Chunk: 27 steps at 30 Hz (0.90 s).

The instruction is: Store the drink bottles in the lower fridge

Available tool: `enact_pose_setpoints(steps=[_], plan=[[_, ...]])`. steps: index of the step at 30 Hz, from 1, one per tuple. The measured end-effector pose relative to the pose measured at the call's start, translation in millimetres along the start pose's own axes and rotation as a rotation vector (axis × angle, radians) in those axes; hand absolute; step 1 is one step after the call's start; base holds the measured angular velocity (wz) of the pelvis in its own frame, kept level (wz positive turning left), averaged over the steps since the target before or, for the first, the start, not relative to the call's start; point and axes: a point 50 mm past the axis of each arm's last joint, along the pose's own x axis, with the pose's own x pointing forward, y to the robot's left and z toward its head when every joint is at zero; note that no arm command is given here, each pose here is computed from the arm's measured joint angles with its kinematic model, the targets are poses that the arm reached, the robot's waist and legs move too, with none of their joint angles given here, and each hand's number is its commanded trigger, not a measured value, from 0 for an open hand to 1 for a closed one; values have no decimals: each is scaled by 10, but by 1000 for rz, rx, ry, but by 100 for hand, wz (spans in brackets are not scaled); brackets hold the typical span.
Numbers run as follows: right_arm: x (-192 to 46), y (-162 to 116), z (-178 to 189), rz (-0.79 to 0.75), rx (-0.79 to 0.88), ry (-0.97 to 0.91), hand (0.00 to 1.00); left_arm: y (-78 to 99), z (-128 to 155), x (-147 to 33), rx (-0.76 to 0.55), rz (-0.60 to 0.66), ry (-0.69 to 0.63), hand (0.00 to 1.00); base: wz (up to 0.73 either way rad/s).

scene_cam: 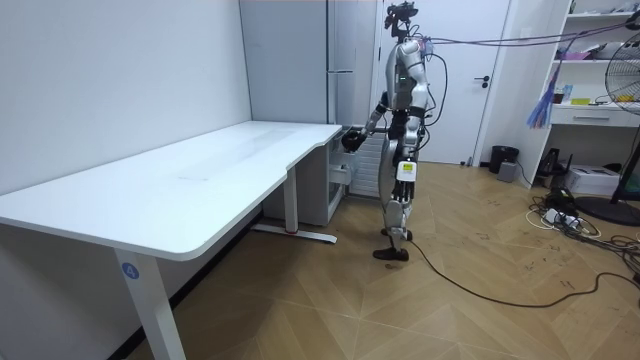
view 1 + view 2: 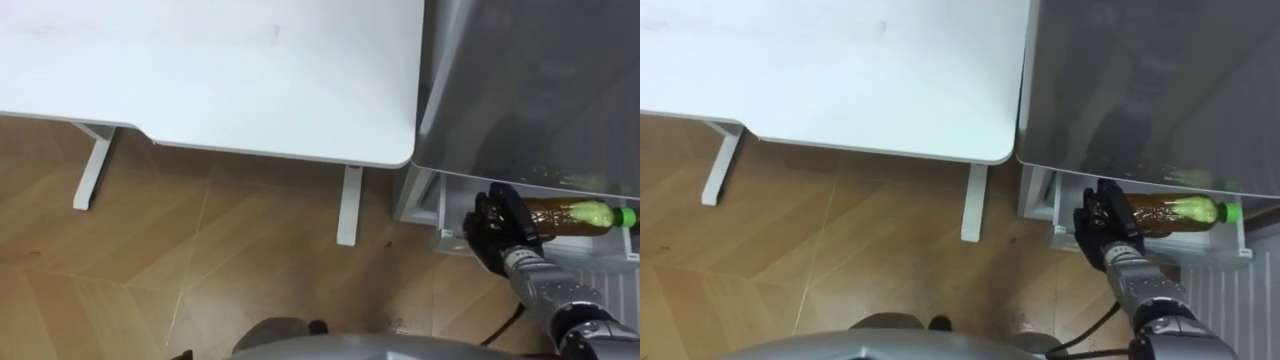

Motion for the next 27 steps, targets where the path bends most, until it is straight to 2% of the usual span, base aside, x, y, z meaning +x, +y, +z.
enact_pose_setpoints(steps=[22, 27], plan=[[26, 119, 89, -35, 46, -41, 100, 34, 13, 2, 6, 11, 0, 0, 2], [41, 188, 114, -52, 45, -63, 100, 50, 102, 12, 11, 15, -25, 0, 0]])
